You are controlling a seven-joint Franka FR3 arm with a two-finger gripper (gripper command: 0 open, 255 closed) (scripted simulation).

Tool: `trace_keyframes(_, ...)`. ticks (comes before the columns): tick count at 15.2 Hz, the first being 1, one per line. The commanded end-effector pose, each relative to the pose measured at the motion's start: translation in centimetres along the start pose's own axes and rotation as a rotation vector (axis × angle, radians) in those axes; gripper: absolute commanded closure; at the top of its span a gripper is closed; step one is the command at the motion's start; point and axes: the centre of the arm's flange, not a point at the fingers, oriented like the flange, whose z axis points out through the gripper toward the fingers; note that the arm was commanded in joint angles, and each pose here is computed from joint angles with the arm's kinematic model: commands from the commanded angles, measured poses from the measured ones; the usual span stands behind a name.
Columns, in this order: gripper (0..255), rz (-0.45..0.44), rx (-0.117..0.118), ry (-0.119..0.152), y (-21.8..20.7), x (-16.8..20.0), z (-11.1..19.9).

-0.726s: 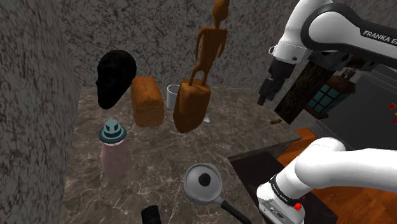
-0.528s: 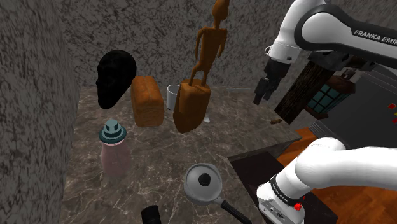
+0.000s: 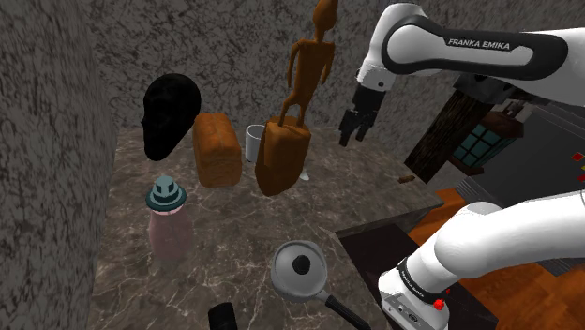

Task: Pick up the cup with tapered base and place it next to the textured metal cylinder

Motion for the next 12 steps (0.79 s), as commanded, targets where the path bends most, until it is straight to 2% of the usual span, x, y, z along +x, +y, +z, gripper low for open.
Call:
trace_keyframes(1,0,-0.004,0.002,0.003,-0.1,2.9,1.0)
trace_keyframes(12,0,-0.022,0.014,0.011,-1.4,16.7,4.8)
